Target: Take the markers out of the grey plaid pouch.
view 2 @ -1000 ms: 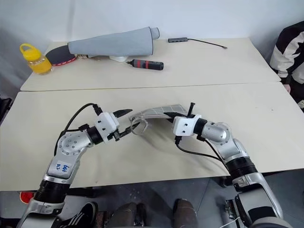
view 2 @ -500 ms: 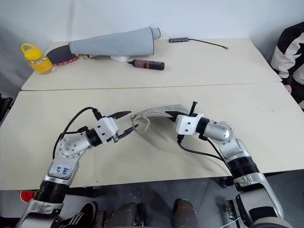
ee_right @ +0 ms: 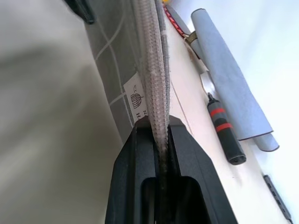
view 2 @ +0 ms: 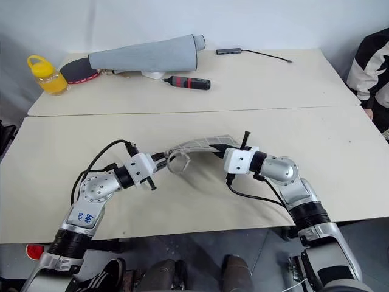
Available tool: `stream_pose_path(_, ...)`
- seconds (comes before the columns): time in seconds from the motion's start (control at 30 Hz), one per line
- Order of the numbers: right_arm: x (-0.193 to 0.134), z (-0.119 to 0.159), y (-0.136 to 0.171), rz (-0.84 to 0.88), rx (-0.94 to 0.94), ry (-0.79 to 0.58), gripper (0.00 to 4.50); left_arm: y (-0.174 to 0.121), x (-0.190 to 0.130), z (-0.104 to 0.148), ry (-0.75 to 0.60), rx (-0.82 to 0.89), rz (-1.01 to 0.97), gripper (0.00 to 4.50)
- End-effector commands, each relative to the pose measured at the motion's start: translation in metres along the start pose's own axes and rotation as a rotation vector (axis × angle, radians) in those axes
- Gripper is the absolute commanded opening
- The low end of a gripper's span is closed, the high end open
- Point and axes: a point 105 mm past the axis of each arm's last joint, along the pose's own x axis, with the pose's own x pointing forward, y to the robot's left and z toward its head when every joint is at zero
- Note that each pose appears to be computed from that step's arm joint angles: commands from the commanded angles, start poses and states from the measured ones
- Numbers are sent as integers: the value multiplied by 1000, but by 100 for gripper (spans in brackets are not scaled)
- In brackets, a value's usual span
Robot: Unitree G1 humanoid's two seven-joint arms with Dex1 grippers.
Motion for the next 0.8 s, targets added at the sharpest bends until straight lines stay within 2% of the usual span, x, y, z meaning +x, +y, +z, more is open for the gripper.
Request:
stream_pose_path(0.03, -2, 13, -12, -46, -35, -49, 0, 1, 4, 12, -47, 23, -2, 3)
stream_pose_path(0.1, -2, 15, -16, -55, 6, -61, 0, 2, 4, 12, -43, 34, 5, 3)
stream_pose_path(0.27, -4, 16, -25, -51, -15, -53, 155, 10, 6, 13, -29, 77, 46, 0)
stream_pose_path(0.37, -15, 19, -39, -87, 144, -67, 257, 14, 7, 16, -23, 156, 68, 0)
stream_pose_path(0.53, -45, 43, -50, -40, 621, -179, 257, 17, 9, 19, -10, 272, 96, 0)
stream_pose_path(0.63, -56, 54, -47, 6, 812, -201, 257, 9, 12, 18, -13, 295, 63, 0)
stream_pose_path(0.73, -64, 60, -14, 136, 1052, -134, 257, -5, 16, 13, -16, 271, 28, 0)
stream_pose_path(0.8, -63, 58, 7, 175, 1135, -67, 257, -12, 19, 12, -22, 243, 20, 0)
